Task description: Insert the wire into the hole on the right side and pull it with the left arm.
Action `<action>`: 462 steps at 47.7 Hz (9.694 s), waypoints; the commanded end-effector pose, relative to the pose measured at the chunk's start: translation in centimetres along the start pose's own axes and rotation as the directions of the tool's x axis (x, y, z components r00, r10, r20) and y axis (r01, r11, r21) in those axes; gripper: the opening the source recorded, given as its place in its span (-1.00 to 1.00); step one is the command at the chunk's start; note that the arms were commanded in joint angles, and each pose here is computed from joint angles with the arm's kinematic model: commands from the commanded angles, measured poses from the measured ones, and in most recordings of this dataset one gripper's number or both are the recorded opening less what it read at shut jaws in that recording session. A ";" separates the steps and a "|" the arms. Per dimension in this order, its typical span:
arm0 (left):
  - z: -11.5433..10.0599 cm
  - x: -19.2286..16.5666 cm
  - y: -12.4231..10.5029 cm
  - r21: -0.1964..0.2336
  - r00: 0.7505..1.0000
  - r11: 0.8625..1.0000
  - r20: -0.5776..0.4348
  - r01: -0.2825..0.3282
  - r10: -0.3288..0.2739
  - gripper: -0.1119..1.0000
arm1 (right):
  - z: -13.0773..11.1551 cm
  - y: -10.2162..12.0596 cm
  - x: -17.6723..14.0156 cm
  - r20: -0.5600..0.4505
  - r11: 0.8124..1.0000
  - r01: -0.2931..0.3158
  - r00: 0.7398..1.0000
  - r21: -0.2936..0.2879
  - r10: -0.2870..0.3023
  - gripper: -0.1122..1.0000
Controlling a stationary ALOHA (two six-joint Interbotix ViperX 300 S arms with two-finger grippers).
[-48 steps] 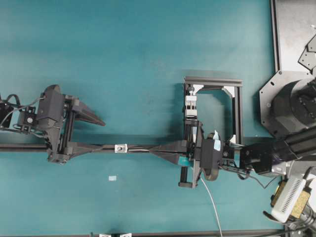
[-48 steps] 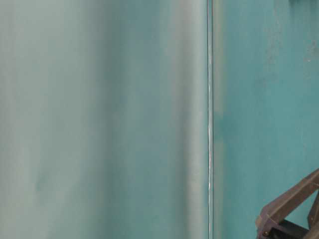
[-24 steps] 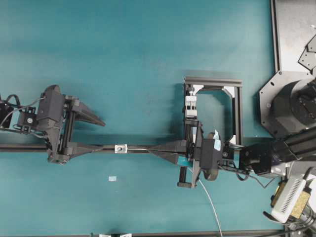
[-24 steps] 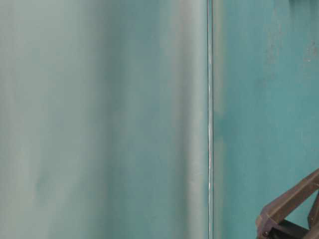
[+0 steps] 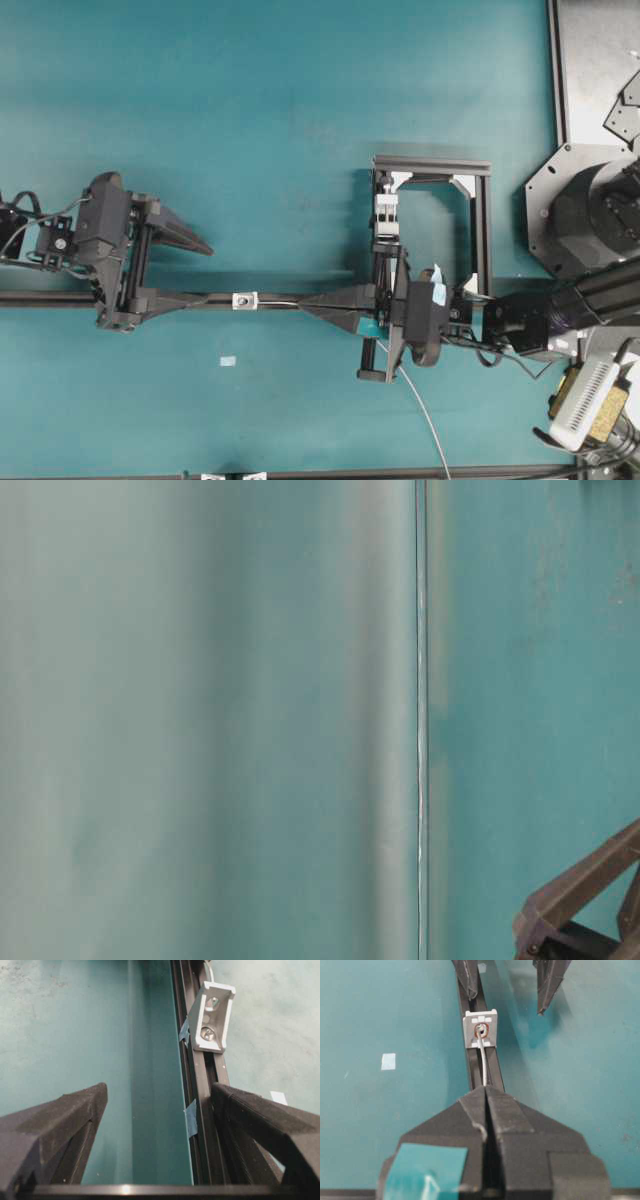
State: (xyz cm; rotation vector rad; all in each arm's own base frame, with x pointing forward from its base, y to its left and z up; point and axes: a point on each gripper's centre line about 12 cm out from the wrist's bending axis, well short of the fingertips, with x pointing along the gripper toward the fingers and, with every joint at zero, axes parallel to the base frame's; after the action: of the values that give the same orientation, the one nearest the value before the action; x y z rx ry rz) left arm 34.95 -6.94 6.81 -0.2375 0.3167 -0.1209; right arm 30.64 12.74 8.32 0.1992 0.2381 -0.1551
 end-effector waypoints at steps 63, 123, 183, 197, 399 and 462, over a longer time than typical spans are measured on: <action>1.3 0.0 -0.4 0.004 0.999 1.000 0.039 0.014 -0.014 0.21 | 1.3 0.6 3.4 0.052 0.999 0.042 0.998 -0.004 -0.042 -0.81; 3.1 0.3 -1.2 -0.065 1.000 0.998 0.016 0.017 -0.016 0.20 | 1.7 1.1 5.4 0.055 0.999 0.043 0.998 -0.021 -0.042 -0.81; 4.7 2.4 -3.6 -0.059 0.998 0.997 -0.031 0.053 -0.054 -0.99 | 1.7 0.8 5.5 0.054 0.999 0.051 0.997 -0.020 -0.050 -0.81; 4.4 2.7 -3.6 -0.056 0.996 0.998 -0.073 0.041 -0.045 -0.99 | 1.7 0.9 5.5 0.046 0.999 0.049 0.998 -0.019 -0.048 -0.81; 1.3 -11.4 -0.8 -0.047 0.966 0.998 -0.257 -0.038 0.025 0.79 | 3.9 0.0 1.2 -0.041 1.000 -0.013 0.999 0.014 0.013 0.71; 6.7 -13.1 3.6 0.103 0.986 0.980 0.008 -0.168 0.168 0.77 | 7.2 -5.2 -0.7 0.022 0.992 0.084 0.996 -0.090 -0.083 0.71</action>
State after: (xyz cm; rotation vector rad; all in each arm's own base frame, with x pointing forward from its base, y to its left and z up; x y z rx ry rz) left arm 24.63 -0.45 15.37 -0.1076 0.3577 0.0146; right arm 30.49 6.47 13.55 0.0861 0.2646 -0.2255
